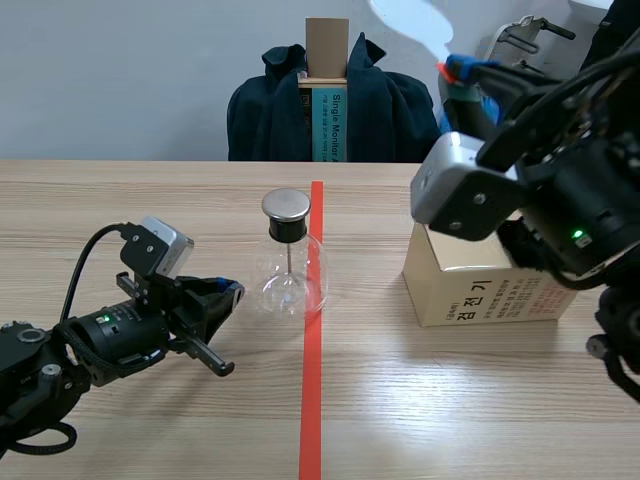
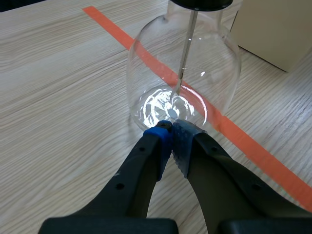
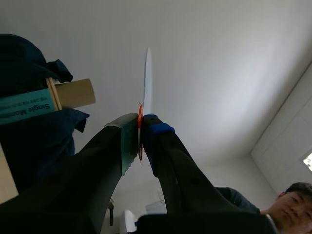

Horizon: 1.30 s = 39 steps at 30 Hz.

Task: Do the electroscope experiment.
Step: 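Bring the plate to the electroscope and point at the metal foil, then move the plate toward and away from the electroscope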

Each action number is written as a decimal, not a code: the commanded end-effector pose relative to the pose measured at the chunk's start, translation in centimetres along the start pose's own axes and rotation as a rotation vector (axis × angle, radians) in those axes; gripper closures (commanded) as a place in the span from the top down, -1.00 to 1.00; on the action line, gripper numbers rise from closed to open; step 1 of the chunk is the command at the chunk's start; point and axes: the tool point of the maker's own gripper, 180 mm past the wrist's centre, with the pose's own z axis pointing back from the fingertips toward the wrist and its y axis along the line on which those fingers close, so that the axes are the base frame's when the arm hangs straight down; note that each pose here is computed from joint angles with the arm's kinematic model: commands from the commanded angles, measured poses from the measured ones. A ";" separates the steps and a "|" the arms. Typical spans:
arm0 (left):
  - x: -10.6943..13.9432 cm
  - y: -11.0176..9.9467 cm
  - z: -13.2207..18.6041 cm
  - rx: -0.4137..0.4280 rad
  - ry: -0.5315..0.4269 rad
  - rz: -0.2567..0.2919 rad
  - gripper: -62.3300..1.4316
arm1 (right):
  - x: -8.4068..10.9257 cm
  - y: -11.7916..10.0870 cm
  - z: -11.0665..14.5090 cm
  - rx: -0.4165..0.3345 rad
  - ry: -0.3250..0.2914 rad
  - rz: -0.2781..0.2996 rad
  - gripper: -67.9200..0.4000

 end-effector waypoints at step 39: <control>1.3 0.6 -0.2 0.012 -0.041 -0.007 -0.86 | 2.7 10.0 -1.1 0.311 -0.332 -0.028 -0.96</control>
